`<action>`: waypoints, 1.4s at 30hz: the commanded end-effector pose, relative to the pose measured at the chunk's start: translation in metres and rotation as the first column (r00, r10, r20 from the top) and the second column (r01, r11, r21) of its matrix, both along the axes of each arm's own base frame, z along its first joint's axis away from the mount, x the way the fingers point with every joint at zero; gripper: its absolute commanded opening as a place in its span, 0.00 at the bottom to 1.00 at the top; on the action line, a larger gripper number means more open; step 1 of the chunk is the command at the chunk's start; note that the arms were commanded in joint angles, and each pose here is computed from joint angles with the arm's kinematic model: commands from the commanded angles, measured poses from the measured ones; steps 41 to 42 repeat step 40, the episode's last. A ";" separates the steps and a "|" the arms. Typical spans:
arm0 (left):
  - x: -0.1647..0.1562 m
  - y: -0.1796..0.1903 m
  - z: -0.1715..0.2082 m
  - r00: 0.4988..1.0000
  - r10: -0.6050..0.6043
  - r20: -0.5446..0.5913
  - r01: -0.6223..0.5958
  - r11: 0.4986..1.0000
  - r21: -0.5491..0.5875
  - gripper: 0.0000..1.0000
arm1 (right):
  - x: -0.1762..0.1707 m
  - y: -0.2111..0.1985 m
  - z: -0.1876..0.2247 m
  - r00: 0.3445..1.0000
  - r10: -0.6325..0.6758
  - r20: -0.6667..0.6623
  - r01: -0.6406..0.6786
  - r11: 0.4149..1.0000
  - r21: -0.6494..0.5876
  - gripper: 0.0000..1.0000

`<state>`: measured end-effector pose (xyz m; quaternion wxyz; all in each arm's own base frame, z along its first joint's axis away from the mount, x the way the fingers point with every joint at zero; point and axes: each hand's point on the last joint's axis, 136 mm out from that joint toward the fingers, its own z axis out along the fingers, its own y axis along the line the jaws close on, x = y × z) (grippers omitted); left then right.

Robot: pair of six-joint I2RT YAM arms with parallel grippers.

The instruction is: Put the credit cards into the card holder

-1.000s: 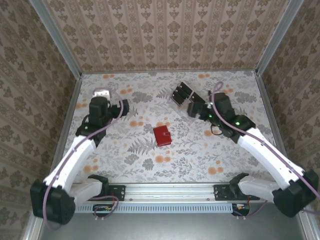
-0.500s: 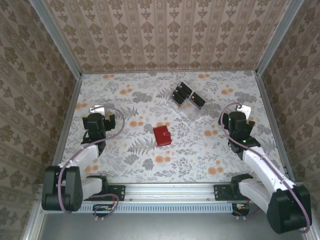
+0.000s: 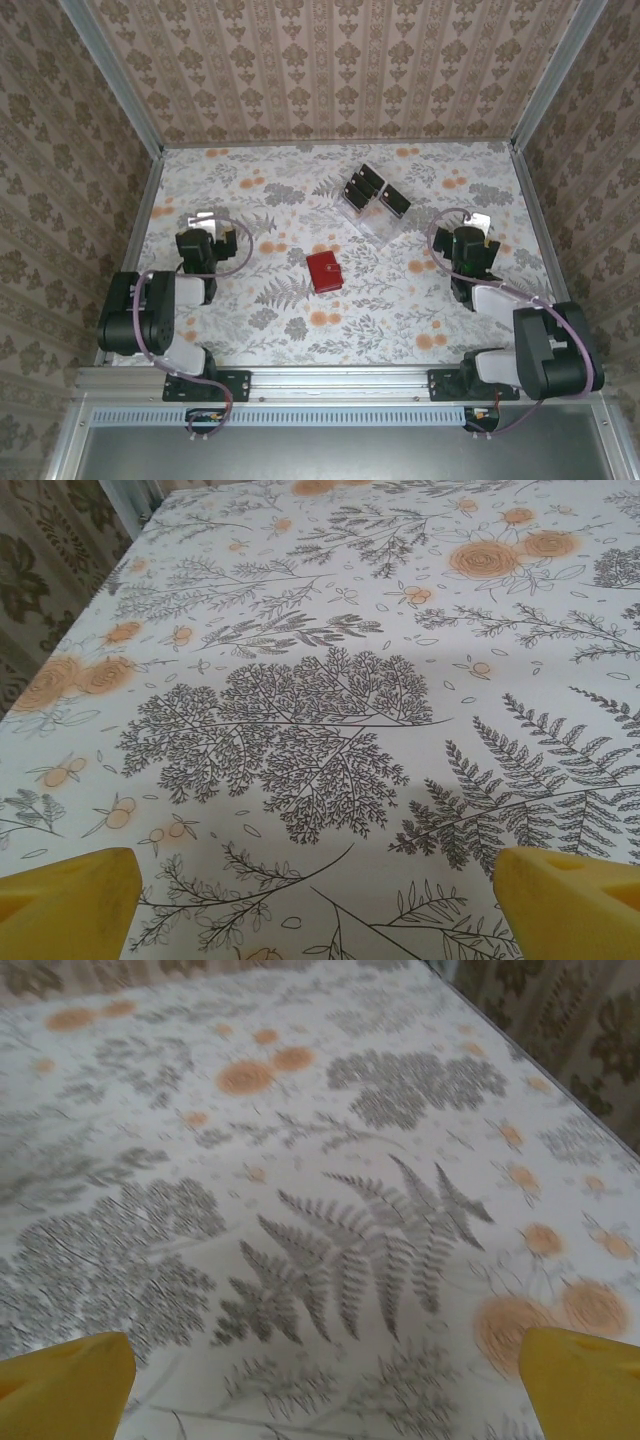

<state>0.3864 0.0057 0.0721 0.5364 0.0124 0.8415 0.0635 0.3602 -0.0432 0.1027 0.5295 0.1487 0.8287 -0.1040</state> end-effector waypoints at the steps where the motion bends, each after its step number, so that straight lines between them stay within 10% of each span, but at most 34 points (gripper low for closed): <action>1: 0.013 -0.002 0.023 0.996 -0.035 0.085 0.036 0.999 -0.009 1.00 | 0.023 0.005 0.024 0.996 0.050 0.068 -0.049 0.999 -0.016 1.00; 42: 0.015 -0.006 0.022 0.995 -0.067 0.074 0.069 0.997 -0.017 1.00 | 0.036 0.025 -0.002 0.977 0.192 0.093 -0.189 0.981 -0.039 1.00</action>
